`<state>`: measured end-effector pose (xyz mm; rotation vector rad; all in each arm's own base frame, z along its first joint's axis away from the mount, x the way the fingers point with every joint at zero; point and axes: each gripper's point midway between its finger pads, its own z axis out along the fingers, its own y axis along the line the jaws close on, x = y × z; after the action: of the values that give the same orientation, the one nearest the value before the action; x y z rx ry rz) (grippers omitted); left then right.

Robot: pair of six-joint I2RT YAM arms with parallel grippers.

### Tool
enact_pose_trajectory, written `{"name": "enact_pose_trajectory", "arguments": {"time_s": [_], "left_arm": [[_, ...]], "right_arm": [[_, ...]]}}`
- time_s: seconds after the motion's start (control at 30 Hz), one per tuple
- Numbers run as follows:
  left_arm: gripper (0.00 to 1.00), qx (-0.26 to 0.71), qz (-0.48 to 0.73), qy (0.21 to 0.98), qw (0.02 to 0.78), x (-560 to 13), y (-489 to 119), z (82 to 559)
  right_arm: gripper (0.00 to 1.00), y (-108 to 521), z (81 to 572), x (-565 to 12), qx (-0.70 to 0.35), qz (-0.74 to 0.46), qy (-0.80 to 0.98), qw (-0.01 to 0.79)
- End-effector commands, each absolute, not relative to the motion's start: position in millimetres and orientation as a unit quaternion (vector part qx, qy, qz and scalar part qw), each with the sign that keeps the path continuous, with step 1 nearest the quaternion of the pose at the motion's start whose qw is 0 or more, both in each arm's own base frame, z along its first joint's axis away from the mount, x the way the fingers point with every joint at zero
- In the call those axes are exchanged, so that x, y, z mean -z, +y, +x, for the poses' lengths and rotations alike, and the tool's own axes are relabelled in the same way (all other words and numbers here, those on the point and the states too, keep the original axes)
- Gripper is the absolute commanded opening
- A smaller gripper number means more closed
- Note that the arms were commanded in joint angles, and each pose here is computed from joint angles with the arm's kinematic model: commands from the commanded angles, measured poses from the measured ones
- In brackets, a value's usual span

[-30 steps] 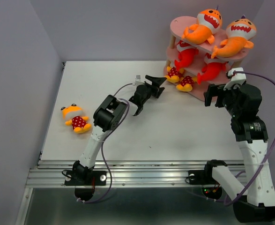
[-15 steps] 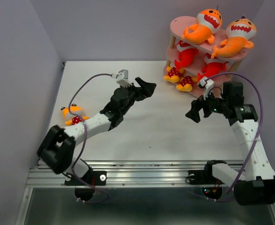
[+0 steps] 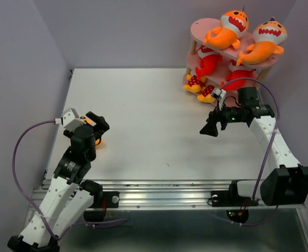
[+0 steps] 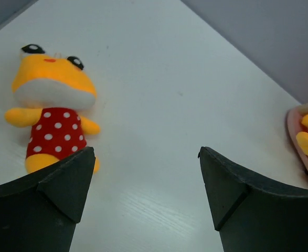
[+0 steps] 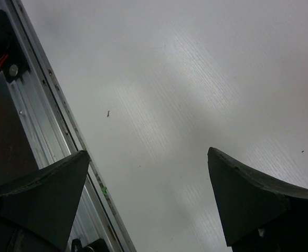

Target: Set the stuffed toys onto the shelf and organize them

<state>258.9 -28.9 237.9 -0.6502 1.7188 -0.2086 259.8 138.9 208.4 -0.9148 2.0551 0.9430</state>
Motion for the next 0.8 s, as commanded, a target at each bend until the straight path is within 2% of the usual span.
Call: {"name": "enact_pose_trajectory", "arguments": {"time_s": [0.0, 0.1, 0.2, 0.3, 0.43, 0.67, 0.73, 0.77], "left_arm": [[0.89, -0.007, -0.328, 0.761, 0.560, -209.0, 7.5, 241.5], [0.87, -0.032, -0.360, 0.762, 0.537, -195.6, 24.6, 249.6], [0.88, -0.026, -0.400, 0.776, 0.487, -160.6, 42.7, 253.8], [0.88, -0.016, -0.431, 0.770, 0.470, -150.8, 59.0, 258.3], [0.84, 0.031, -0.450, 0.780, 0.434, -129.7, 63.5, 263.1], [0.83, 0.023, -0.464, 0.798, 0.384, -95.0, 74.9, 268.3], [0.80, 0.046, -0.458, 0.806, 0.371, -83.8, 72.1, 273.7], [0.76, 0.053, -0.456, 0.811, 0.362, -77.2, 73.1, 275.6]], "right_arm": [[1.00, 149.8, 268.7, -230.2, -0.378, -0.370, 0.755, 0.387], [1.00, 150.6, 268.2, -231.5, -0.379, -0.371, 0.752, 0.392], [1.00, 149.9, 266.3, -232.1, -0.376, -0.373, 0.751, 0.395], [1.00, 148.9, 263.3, -236.0, -0.369, -0.377, 0.748, 0.403], [1.00, 148.5, 258.2, -238.2, -0.366, -0.379, 0.746, 0.408], [1.00, 149.4, 253.2, -242.9, -0.369, -0.378, 0.743, 0.411], [1.00, 149.4, 250.9, -245.1, -0.370, -0.376, 0.743, 0.412], [1.00, 149.1, 249.1, -246.3, -0.369, -0.376, 0.744, 0.411]]}}
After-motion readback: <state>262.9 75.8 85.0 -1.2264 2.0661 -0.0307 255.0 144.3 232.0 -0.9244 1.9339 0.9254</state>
